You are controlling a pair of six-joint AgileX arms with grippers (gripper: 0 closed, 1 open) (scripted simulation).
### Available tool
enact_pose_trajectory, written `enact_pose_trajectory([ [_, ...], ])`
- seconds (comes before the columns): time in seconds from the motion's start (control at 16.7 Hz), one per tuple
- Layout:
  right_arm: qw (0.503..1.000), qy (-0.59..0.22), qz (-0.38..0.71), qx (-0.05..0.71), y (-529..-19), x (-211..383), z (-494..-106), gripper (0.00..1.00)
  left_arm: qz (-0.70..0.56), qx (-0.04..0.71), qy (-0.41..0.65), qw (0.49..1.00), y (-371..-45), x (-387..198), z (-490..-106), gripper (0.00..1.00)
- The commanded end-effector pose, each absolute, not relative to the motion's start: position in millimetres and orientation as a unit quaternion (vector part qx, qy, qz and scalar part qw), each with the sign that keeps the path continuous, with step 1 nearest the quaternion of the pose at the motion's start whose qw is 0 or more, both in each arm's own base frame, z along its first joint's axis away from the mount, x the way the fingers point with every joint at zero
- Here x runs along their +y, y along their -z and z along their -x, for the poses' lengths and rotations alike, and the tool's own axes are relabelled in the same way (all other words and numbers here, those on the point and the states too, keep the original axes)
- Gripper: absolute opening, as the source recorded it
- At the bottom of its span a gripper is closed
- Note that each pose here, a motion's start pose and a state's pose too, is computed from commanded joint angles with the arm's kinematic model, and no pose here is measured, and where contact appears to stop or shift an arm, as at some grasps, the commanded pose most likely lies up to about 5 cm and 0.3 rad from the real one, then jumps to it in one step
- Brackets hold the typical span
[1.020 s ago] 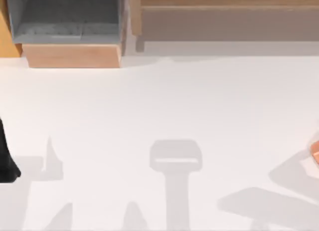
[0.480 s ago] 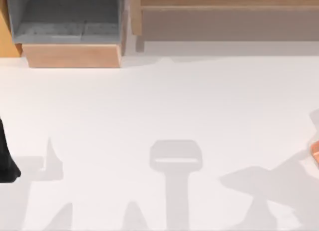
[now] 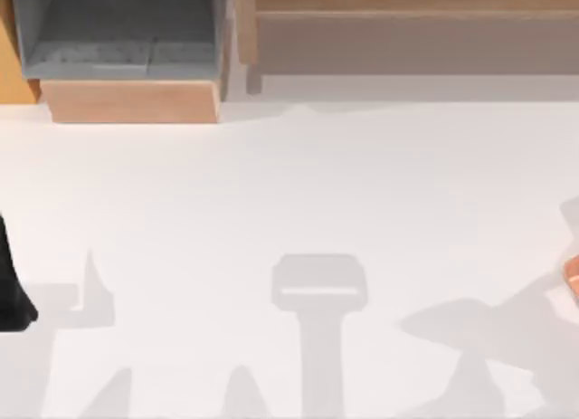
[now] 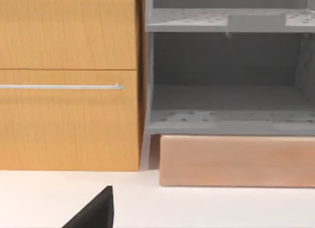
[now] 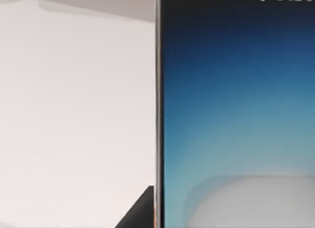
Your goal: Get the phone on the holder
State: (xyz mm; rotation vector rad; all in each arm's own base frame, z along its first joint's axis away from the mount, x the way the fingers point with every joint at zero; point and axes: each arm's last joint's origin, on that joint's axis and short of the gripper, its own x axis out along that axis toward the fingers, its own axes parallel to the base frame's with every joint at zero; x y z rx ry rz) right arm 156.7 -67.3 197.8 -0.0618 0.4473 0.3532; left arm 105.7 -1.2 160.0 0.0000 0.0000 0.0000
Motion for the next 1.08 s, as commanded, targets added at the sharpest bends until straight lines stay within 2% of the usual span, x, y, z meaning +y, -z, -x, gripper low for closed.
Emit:
enact_pose_trajectory([
  [0.72, 0.959, -0.174, 0.031, 0.221, -197.8, -67.3, -156.7, 0.98, 0.0, 0.0, 0.0, 1.0, -160.0, -1.2, -105.7, 1.0],
  [1.08, 0.959, -0.174, 0.031, 0.221, -197.8, -67.3, -156.7, 1.0, 0.0, 0.0, 0.0, 1.0, -160.0, -1.2, -105.7, 1.0],
])
